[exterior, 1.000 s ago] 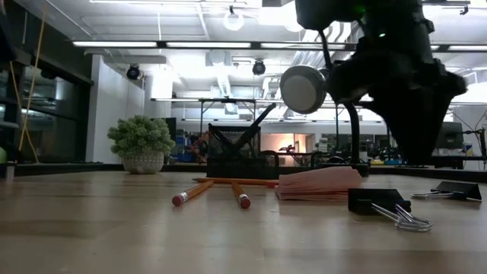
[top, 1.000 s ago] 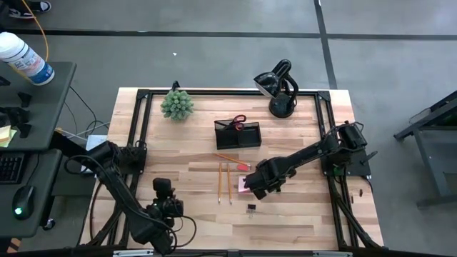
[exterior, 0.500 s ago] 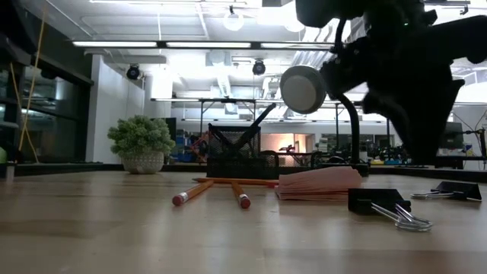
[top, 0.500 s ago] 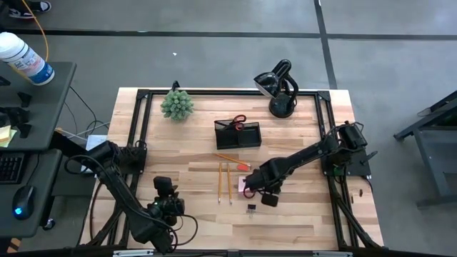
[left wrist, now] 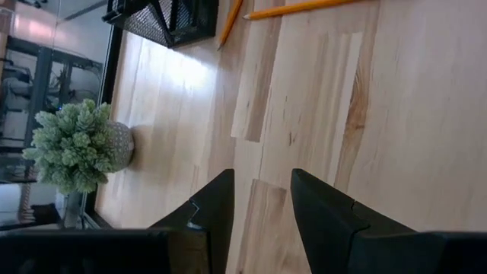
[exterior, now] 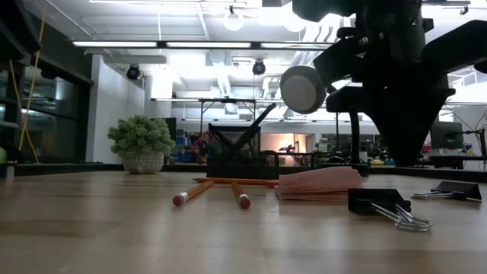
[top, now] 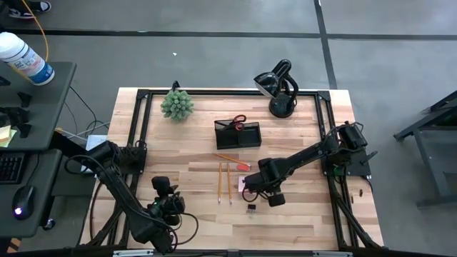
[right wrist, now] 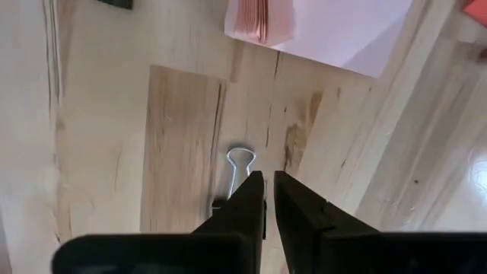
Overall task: Pick and place office supplies into organizer
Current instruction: Put the top binder clip into the desk organizer
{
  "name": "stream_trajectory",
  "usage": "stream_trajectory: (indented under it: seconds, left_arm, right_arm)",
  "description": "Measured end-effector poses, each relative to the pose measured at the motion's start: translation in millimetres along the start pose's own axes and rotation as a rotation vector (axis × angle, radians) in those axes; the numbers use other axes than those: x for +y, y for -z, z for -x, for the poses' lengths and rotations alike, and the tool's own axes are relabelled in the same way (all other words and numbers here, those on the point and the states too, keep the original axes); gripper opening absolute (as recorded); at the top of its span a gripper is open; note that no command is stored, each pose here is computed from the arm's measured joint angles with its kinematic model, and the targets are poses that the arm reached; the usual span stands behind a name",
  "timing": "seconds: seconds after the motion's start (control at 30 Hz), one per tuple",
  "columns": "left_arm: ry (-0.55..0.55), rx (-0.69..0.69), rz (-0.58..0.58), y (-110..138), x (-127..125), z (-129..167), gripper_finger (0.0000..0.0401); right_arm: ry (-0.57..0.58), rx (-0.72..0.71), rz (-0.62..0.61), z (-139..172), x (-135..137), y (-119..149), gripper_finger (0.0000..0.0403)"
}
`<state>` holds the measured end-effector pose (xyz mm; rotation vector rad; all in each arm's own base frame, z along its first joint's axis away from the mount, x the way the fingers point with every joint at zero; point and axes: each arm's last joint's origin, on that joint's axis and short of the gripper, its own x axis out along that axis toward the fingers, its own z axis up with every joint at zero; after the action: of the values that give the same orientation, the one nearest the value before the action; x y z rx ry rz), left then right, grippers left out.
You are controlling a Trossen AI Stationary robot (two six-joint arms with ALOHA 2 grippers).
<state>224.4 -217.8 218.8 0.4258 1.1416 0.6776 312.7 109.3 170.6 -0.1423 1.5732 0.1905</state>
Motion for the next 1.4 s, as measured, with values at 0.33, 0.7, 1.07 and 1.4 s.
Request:
stream_trajectory:
  seconds: [0.33, 0.7, 1.07, 1.4]
  left_arm:
    - [-0.006, -0.016, 0.006, -0.5, 0.4, 0.1, 0.012]
    - [-0.008, -0.02, 0.007, -0.7, 0.5, 0.0, 0.012]
    - [-0.022, 0.005, 0.033, -8.7, 4.8, -8.1, 0.012]
    - [-0.025, 0.001, 0.032, -9.2, 5.1, -8.4, 0.012]
  right_arm:
    - [-0.024, 0.054, -0.019, -9.9, 0.3, 6.4, 0.0071]
    - [-0.001, 0.018, -0.052, -18.3, -0.2, 6.7, 0.0079]
    - [0.0, 0.029, -0.053, -28.3, 1.3, 3.4, 0.0076]
    - [-0.002, 0.017, -0.054, -28.5, 1.5, 2.1, 0.0064]
